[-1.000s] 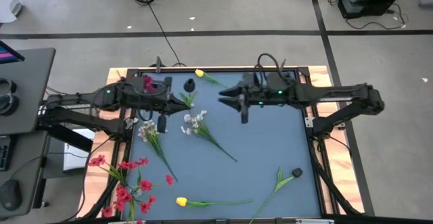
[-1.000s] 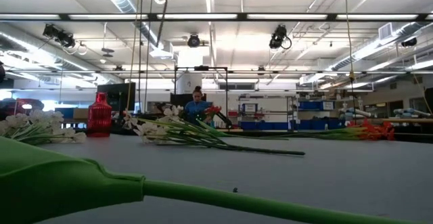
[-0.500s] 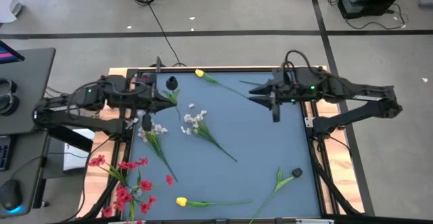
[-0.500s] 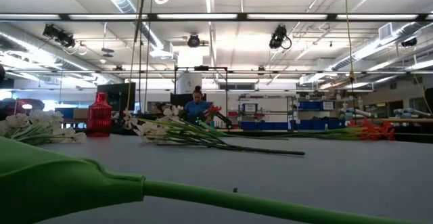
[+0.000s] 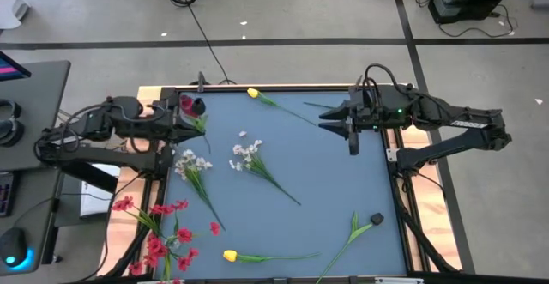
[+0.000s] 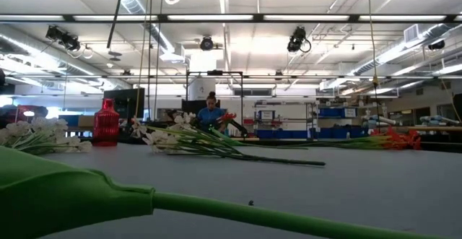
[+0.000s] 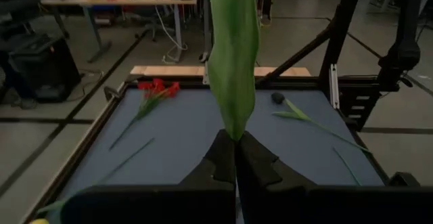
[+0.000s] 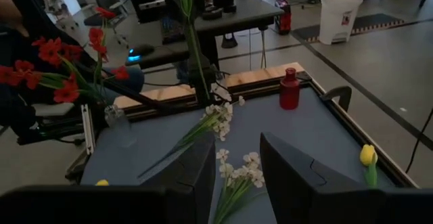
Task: Sort flowers into vase by color
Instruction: Put the top black flower into the transparent vase
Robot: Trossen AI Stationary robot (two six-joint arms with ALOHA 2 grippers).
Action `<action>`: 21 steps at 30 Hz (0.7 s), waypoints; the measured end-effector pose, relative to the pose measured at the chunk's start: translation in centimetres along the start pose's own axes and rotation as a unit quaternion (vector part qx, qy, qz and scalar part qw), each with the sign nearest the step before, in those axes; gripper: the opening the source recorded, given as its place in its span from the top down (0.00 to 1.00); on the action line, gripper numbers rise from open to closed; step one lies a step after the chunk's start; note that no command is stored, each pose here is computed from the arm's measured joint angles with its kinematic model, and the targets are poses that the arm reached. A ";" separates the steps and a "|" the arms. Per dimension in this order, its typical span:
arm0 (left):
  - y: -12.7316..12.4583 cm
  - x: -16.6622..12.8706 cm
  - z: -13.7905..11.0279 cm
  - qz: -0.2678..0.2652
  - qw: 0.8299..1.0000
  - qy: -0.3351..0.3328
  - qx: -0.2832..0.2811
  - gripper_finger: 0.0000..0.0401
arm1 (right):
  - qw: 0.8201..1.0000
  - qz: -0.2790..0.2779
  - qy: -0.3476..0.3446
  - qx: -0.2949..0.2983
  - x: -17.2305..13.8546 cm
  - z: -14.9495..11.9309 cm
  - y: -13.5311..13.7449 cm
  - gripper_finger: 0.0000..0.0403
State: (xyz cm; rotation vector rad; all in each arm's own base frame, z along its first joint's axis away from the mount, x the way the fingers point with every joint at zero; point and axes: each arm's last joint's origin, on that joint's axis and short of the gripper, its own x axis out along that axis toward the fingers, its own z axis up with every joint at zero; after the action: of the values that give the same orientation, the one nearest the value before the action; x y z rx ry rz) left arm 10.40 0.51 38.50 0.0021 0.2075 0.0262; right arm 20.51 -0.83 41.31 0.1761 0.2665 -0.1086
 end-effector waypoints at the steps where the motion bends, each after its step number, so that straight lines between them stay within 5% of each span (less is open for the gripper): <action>1: 0.0 -0.2 0.0 0.000 1.000 -0.003 0.002 1.00 | 1.000 0.000 0.000 0.000 0.0 0.0 0.0 0.69; 13: -0.2 -1.7 -1.0 -0.021 0.999 0.024 0.013 1.00 | 1.000 -0.001 0.006 0.000 0.5 -0.1 0.0 0.69; 21: -1.2 -5.4 -0.9 -0.187 0.981 -0.018 0.045 1.00 | 1.000 -0.001 0.006 0.000 0.5 -0.1 0.0 0.69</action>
State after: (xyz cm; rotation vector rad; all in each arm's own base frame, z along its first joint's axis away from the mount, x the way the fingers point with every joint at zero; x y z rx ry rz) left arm 4.98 -0.86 38.71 0.0534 0.1694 -0.3580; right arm 20.92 -0.84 41.08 0.1762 0.2780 -0.1093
